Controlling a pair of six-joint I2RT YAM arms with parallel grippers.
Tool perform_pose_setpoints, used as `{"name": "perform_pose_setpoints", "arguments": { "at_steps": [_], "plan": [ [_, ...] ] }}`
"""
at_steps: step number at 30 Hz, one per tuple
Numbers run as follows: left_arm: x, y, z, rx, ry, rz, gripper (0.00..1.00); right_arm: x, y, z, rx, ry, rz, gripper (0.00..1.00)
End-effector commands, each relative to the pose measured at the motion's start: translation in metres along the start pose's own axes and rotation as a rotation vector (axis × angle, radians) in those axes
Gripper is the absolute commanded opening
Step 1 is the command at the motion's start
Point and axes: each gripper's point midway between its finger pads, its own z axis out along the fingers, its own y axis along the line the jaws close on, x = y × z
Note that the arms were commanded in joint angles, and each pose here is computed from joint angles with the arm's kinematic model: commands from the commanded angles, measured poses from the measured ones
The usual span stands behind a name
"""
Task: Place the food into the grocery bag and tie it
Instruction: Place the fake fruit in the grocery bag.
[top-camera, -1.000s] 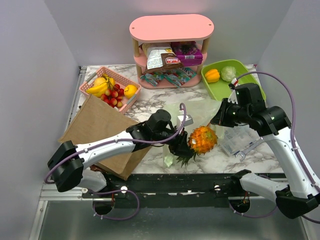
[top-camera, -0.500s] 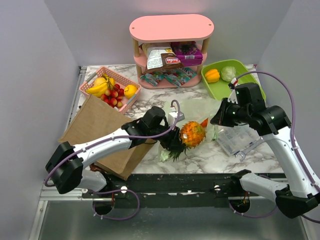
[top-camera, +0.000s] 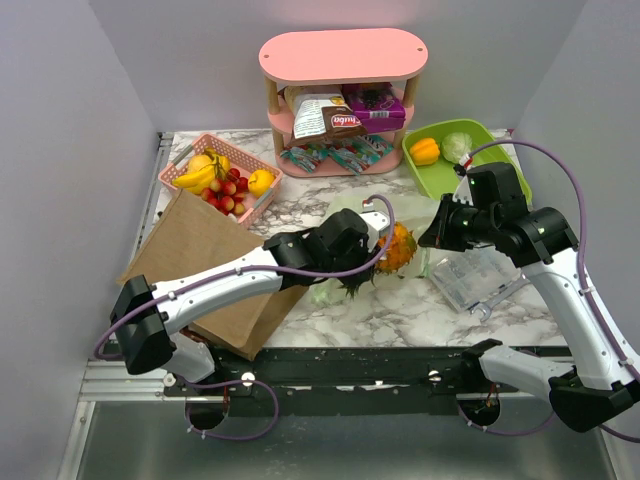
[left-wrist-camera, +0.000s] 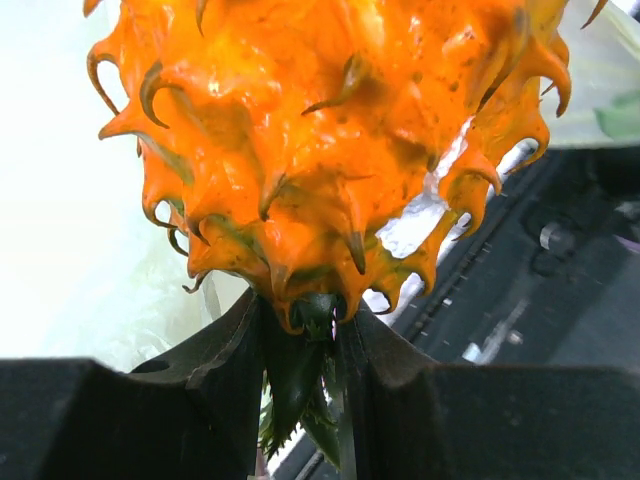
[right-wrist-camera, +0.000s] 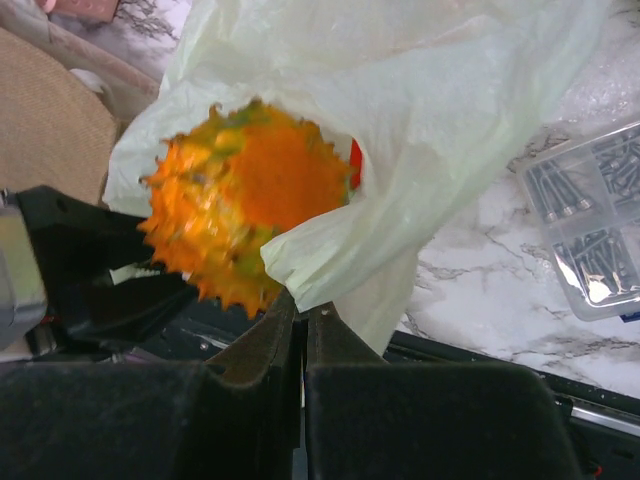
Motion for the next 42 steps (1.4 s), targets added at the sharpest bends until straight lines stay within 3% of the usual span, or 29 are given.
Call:
{"name": "perform_pose_setpoints", "arguments": {
  "at_steps": [1, 9, 16, 18, 21, 24, 26, 33, 42],
  "plan": [
    [-0.005, 0.048, 0.002, -0.272, -0.001, 0.058, 0.0, -0.003, 0.007, -0.004, -0.03, -0.007, -0.019, 0.01],
    [-0.025, 0.077, -0.013, -0.451, -0.05, 0.129, 0.0, 0.0, 0.005, -0.004, -0.025, -0.002, -0.021, 0.01],
    [-0.04, 0.075, -0.022, -0.439, -0.094, 0.214, 0.0, 0.001, 0.004, -0.004, -0.023, -0.002, -0.019, 0.01],
    [-0.036, 0.076, -0.019, -0.441, -0.062, 0.237, 0.1, 0.001, 0.004, -0.003, -0.021, -0.001, -0.018, 0.01],
    [-0.033, 0.078, -0.017, -0.454, -0.013, 0.251, 0.46, 0.002, 0.003, -0.002, -0.02, 0.004, -0.019, 0.01],
    [-0.037, 0.077, -0.02, -0.468, -0.01, 0.257, 0.64, 0.003, 0.003, -0.001, -0.021, 0.007, -0.018, 0.01],
    [-0.041, 0.076, -0.023, -0.471, -0.022, 0.259, 0.7, 0.002, 0.003, -0.001, -0.021, 0.005, -0.018, 0.01],
    [-0.053, 0.079, -0.037, -0.516, -0.028, 0.253, 0.73, 0.003, 0.002, 0.0, -0.017, 0.009, -0.017, 0.01],
    [-0.05, 0.076, -0.1, -0.58, 0.0, 0.147, 0.73, 0.004, 0.002, 0.002, -0.017, 0.01, -0.015, 0.01]
  ]
}}
